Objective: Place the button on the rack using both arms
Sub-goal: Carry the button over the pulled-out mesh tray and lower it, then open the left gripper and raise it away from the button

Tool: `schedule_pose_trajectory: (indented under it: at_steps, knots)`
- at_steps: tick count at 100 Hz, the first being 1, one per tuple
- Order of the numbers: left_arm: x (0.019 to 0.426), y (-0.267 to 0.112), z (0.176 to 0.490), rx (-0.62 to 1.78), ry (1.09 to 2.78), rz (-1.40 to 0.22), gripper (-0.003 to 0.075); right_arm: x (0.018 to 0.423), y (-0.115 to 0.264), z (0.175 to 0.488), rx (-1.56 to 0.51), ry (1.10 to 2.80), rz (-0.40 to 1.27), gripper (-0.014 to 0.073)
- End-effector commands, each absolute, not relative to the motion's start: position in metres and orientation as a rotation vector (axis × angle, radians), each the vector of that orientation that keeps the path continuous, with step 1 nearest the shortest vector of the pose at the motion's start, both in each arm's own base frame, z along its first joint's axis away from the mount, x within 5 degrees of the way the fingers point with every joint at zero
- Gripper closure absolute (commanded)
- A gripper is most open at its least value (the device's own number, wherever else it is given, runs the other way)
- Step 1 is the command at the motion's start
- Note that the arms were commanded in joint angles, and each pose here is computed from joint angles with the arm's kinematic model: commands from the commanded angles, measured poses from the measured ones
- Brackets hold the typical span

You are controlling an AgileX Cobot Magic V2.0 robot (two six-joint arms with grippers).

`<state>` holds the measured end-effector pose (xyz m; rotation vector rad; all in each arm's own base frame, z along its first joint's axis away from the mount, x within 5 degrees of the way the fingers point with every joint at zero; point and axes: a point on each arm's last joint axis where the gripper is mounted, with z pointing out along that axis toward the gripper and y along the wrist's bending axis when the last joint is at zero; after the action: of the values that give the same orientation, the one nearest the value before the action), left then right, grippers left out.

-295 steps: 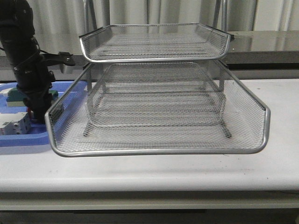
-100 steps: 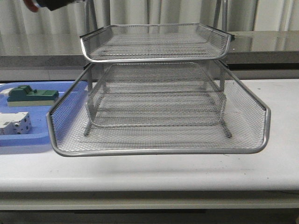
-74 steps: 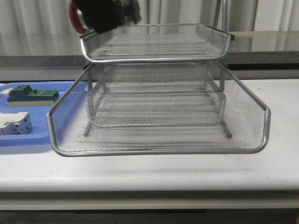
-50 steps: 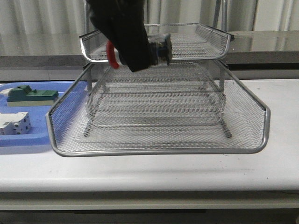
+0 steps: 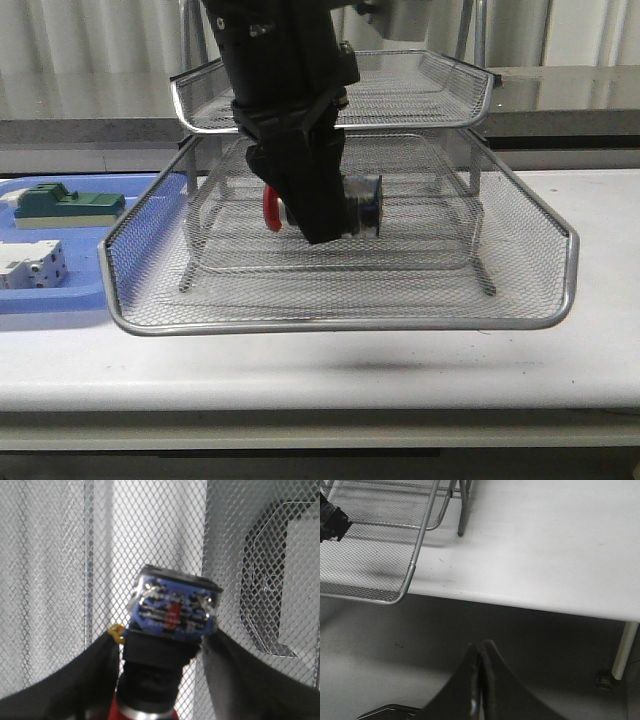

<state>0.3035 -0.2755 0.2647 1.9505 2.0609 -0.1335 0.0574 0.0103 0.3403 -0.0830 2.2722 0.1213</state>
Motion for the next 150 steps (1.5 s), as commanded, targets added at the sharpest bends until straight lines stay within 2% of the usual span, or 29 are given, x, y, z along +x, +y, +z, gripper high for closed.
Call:
schedule_pose_trajectory:
  at_steps: [1,8,40,78,92,118,135,150]
  knots:
    - [0.299,-0.277,0.294,1.862,1.995,-0.152,0.0261,0.061,0.010,0.351,-0.071,2.201,0.120,0.0665]
    - [0.299,-0.277,0.294,1.859,1.992,-0.152,0.0234,0.061,0.010,0.351,-0.071,2.201,0.120,0.0665]
    - [0.296,-0.275,0.301,1.812,2.017,-0.162,0.0233,0.061,0.010,0.351,-0.071,2.201,0.120,0.0665]
    - [0.282,-0.233,0.361,1.503,2.136,-0.202,0.0237,0.061,0.010,0.351,-0.071,2.201,0.120,0.0665]
    - [0.277,-0.207,0.385,1.366,2.170,-0.206,0.0238,0.061,0.010,0.351,-0.071,2.201,0.120,0.0665]
    - [0.268,-0.136,0.421,1.084,2.227,-0.146,0.0239,0.061,0.010,0.351,-0.071,2.201,0.120,0.0665]
    - [0.246,-0.087,0.424,0.866,2.253,-0.096,0.0239,0.061,0.010,0.351,-0.071,2.201,0.120,0.0665]
    - [0.215,-0.058,0.419,0.695,2.157,-0.049,0.0239,0.061,0.010,0.351,-0.071,2.201,0.120,0.0665]
